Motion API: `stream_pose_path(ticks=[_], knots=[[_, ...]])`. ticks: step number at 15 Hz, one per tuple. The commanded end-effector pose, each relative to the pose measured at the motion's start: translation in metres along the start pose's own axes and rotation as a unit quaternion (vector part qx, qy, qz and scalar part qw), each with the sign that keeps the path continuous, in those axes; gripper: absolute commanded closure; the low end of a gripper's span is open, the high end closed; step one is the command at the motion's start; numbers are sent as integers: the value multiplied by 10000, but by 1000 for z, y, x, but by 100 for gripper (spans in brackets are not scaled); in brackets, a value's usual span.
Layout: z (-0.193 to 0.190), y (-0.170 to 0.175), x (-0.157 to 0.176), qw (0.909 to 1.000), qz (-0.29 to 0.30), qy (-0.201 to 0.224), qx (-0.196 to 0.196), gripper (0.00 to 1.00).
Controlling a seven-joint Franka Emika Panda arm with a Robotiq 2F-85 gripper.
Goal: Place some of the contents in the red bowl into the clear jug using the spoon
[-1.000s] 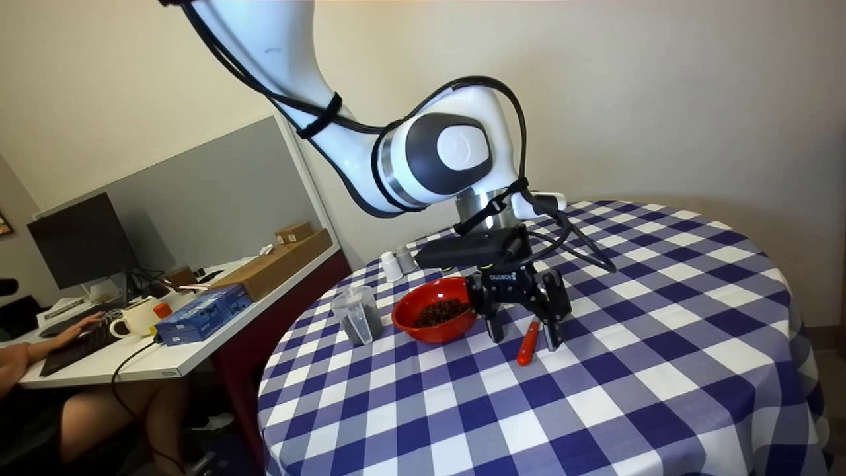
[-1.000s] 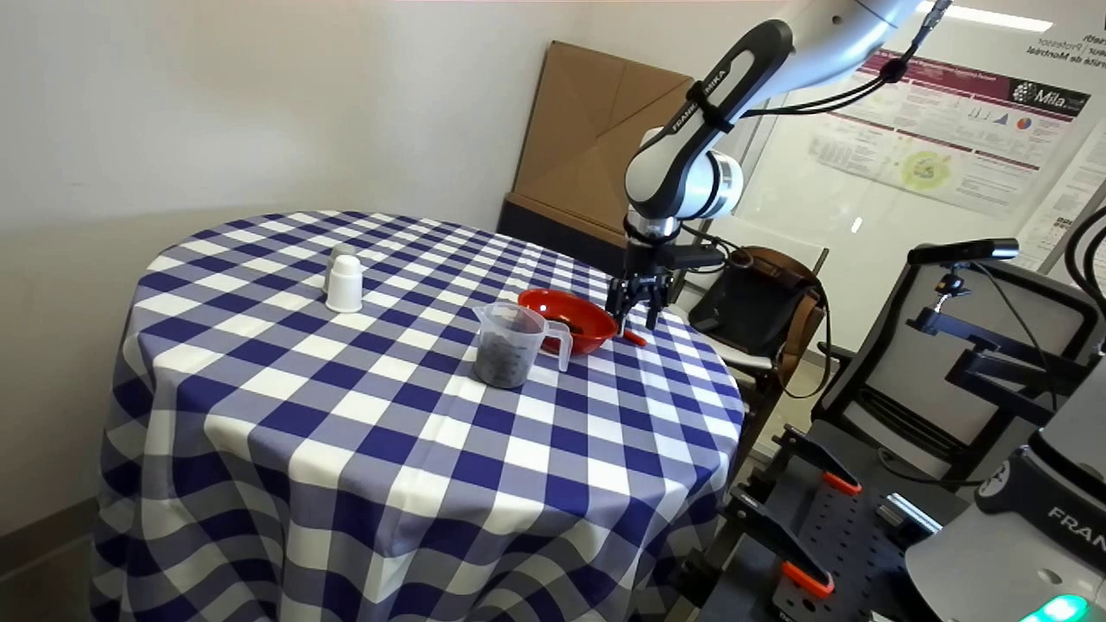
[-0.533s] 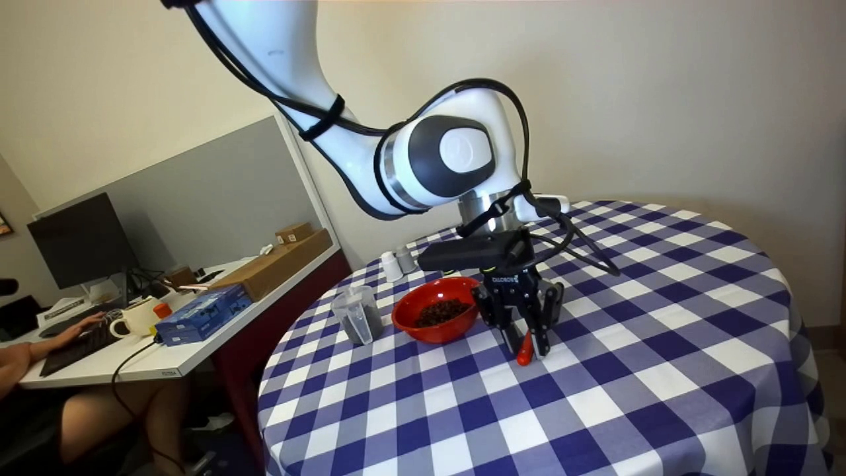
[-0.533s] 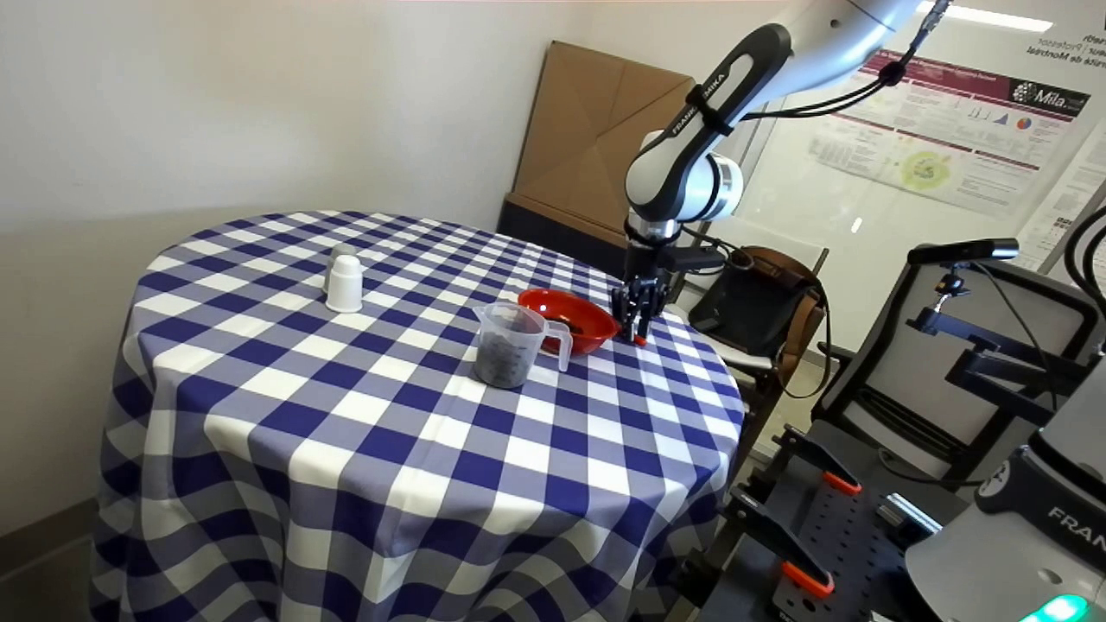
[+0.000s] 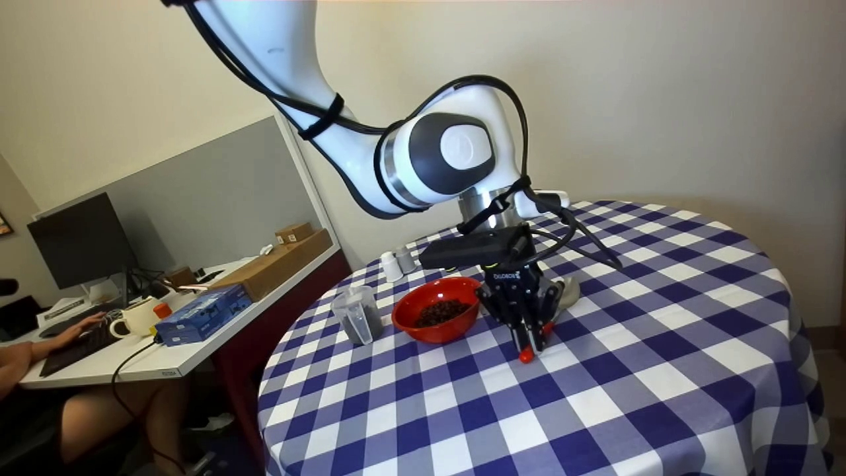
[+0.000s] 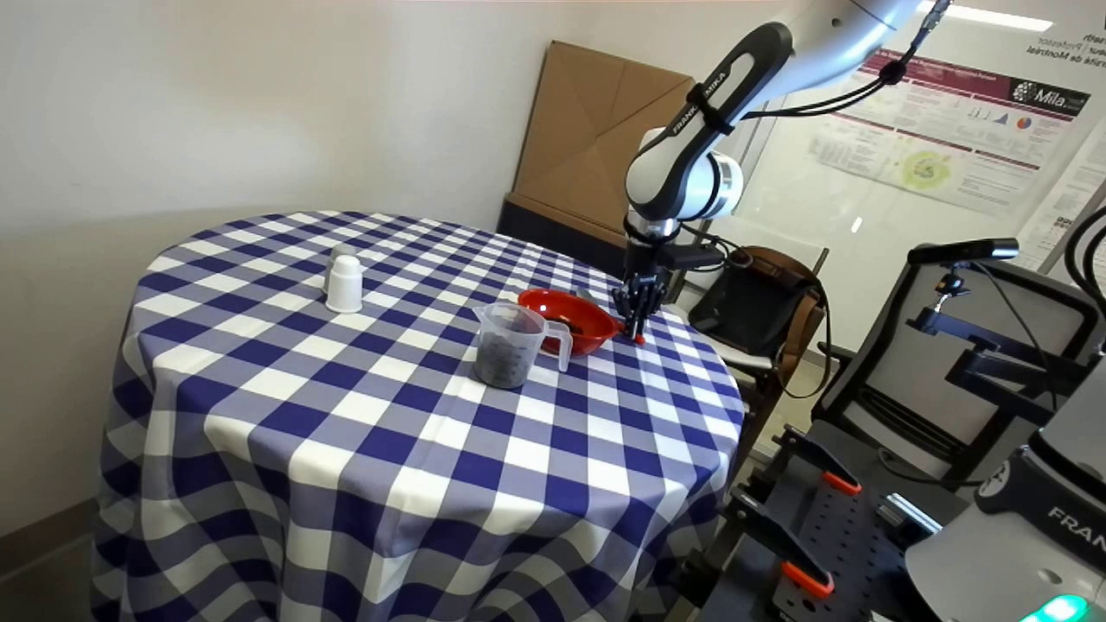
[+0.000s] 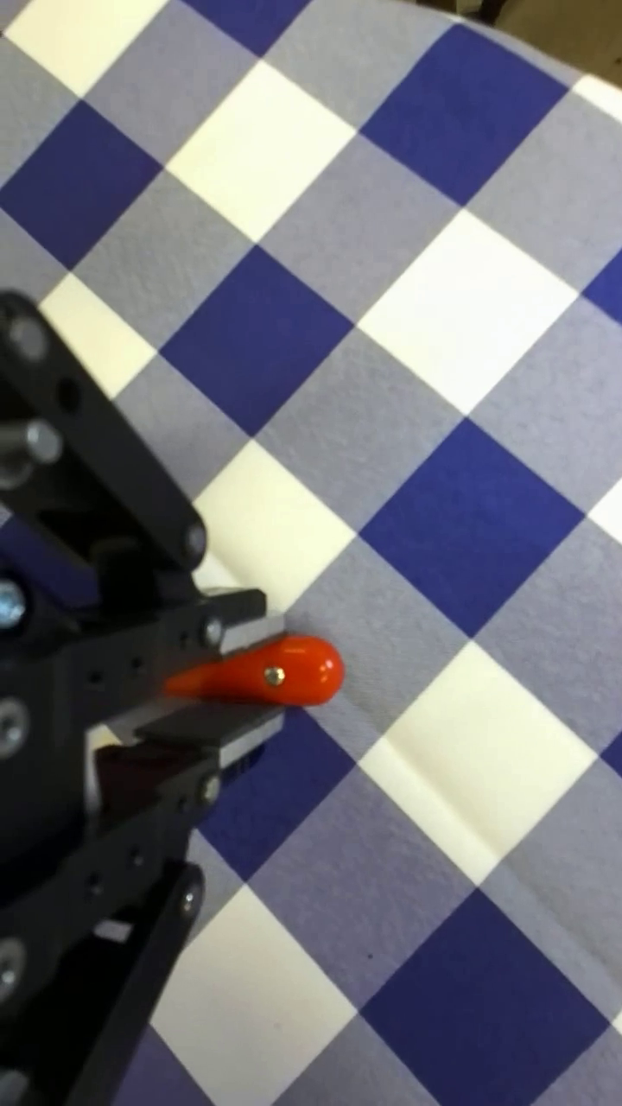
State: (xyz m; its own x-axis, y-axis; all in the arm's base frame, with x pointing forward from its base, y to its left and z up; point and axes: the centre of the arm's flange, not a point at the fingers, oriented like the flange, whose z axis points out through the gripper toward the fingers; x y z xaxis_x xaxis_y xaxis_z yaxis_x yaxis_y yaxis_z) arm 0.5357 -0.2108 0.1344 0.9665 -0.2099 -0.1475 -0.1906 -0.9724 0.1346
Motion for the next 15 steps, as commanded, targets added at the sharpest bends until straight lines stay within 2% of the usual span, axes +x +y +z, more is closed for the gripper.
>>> stream_pose_path(ticks=[1,7,11,15], knots=[[-2,-2,3,9998,38,170,10,95],[-36,-18,-1,9981,-31,567,237,95],[-79,-25,-4,9948,113,944,376,95],[-126,-27,-11,9926,-79,1200,173,95]])
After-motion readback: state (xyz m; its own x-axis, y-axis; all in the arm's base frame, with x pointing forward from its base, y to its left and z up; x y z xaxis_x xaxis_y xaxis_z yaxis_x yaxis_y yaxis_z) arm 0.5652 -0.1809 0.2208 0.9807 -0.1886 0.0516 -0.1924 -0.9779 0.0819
